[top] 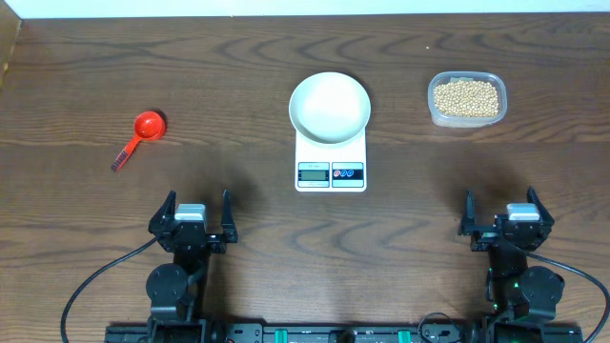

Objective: Scoop item into bowl and weigh 50g on scale

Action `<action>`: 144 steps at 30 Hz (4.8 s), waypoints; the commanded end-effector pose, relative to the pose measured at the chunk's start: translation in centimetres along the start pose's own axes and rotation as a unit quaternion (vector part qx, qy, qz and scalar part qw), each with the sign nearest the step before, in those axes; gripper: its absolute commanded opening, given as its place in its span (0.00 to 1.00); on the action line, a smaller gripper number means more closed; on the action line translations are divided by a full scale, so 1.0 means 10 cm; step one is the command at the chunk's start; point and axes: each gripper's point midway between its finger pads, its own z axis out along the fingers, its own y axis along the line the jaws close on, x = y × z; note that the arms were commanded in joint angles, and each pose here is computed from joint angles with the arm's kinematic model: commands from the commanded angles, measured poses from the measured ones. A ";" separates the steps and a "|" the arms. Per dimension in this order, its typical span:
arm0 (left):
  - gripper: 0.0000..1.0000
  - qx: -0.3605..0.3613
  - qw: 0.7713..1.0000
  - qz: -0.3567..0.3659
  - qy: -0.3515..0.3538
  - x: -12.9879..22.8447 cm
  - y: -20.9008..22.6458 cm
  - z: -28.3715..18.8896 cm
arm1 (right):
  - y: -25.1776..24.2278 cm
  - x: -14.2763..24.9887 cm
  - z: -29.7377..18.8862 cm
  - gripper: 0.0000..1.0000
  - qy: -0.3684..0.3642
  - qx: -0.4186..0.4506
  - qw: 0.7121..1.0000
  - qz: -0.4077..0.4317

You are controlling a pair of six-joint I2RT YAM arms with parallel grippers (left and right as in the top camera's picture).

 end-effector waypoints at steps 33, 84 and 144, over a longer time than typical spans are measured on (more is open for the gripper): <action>0.95 -0.003 1.000 -0.003 0.024 0.17 0.01 0.02 | 0.01 0.01 0.00 0.99 0.001 0.000 1.000 0.005; 0.95 -0.003 1.000 -0.003 0.024 0.17 0.01 0.02 | 0.01 0.01 0.00 0.99 0.001 0.000 1.000 0.005; 0.95 0.118 0.945 0.026 0.304 -0.46 1.05 1.77 | 0.01 0.01 0.00 0.99 0.001 0.000 1.000 0.005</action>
